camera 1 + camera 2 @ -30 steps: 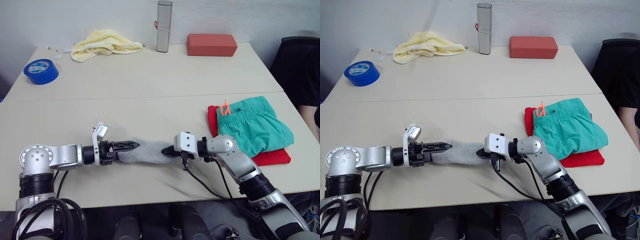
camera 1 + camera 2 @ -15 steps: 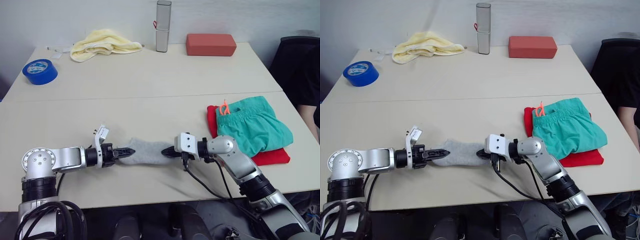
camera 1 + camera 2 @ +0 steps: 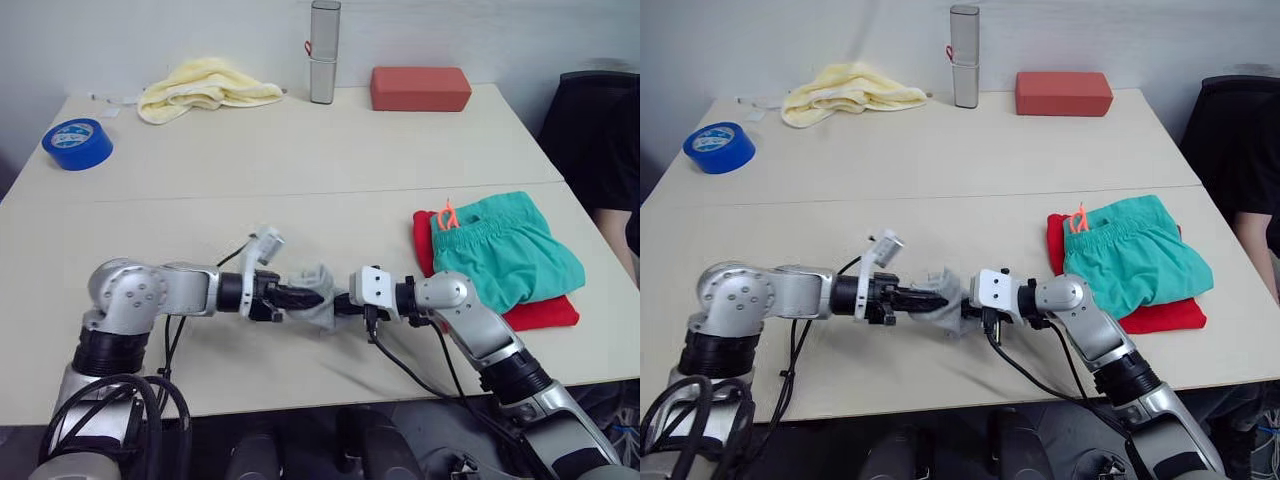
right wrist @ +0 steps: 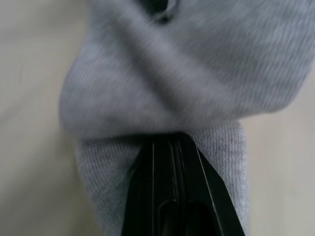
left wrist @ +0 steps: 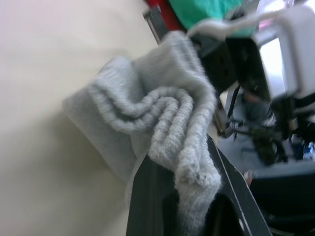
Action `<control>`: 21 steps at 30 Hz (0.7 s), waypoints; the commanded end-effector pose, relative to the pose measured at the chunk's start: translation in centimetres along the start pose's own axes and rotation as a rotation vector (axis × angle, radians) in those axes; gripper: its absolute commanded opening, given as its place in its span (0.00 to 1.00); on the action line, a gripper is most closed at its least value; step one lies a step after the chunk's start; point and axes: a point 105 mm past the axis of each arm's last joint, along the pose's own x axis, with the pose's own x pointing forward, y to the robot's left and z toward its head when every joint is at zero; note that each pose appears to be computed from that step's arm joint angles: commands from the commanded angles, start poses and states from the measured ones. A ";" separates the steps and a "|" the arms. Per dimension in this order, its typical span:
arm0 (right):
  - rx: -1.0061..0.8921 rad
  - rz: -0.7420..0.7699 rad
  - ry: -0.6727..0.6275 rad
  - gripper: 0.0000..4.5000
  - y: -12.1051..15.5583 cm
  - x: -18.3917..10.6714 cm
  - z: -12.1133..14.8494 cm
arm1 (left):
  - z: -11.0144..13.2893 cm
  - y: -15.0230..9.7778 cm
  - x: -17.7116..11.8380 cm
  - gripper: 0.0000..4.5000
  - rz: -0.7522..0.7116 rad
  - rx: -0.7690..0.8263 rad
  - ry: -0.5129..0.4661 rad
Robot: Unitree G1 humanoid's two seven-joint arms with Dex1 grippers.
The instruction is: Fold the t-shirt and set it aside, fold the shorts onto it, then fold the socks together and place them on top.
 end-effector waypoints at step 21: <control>0.038 -0.009 0.023 0.00 0.2 0.3 -0.8 | 0.7 2.4 -5.0 0.07 0.249 0.104 0.038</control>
